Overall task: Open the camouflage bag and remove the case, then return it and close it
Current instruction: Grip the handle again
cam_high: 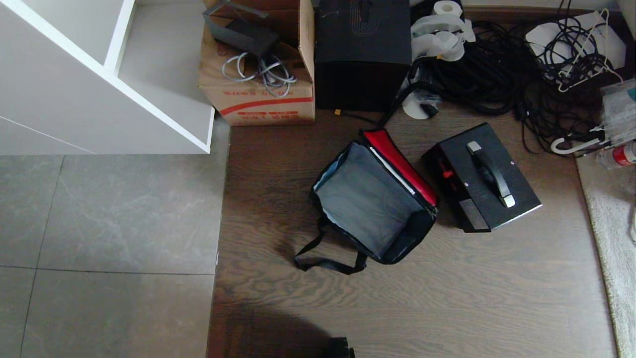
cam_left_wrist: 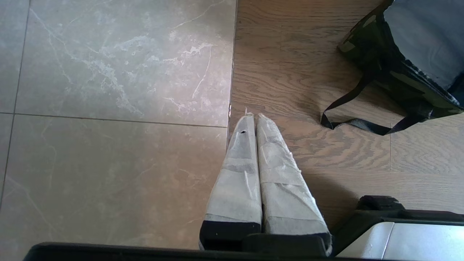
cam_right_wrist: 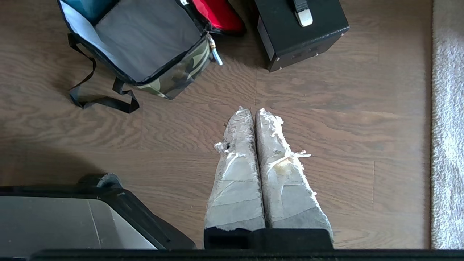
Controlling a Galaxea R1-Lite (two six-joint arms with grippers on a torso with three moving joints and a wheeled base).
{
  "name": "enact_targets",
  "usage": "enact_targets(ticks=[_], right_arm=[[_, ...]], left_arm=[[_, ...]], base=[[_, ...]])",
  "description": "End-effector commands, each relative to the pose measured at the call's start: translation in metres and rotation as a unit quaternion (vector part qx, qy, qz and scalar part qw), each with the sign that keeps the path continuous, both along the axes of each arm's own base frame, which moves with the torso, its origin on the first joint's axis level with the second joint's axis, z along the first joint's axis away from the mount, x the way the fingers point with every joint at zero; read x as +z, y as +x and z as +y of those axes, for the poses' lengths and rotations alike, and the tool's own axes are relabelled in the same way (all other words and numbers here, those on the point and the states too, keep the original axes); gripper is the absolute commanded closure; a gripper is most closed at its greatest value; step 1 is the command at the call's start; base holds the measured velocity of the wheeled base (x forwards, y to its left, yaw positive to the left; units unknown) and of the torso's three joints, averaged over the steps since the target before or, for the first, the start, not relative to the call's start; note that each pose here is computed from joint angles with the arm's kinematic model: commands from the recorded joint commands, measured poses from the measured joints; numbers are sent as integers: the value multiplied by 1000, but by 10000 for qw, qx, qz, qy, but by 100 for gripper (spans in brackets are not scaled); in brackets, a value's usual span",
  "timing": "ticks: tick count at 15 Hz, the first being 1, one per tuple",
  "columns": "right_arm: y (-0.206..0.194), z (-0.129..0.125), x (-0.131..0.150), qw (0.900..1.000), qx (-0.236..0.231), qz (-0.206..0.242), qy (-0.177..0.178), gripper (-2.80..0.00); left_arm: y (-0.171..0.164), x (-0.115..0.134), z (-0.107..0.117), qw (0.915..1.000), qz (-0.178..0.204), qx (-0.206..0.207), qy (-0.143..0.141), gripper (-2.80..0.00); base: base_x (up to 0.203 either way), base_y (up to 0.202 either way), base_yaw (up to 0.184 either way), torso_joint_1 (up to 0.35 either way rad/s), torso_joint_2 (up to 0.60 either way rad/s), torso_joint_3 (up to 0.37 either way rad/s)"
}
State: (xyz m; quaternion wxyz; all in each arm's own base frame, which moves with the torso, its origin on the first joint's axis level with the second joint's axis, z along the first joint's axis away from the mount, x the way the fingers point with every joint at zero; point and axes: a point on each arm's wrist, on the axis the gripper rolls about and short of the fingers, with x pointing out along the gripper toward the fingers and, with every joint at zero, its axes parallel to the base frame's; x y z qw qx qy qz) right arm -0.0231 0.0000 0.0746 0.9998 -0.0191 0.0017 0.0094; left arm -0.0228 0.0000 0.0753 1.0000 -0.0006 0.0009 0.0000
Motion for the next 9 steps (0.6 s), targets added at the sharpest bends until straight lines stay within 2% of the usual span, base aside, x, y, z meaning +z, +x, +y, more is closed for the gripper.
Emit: enact_targets(ticks=[1, 9], right_arm=[[0, 0, 0, 10000, 6, 34, -8, 0], [0, 0, 0, 10000, 6, 34, -8, 0]], left_arm=[[0, 0, 0, 10000, 7, 0, -1, 0], [0, 0, 0, 10000, 7, 0, -1, 0]], base=[[0, 0, 0, 0, 0, 0], [0, 0, 0, 0, 0, 0]])
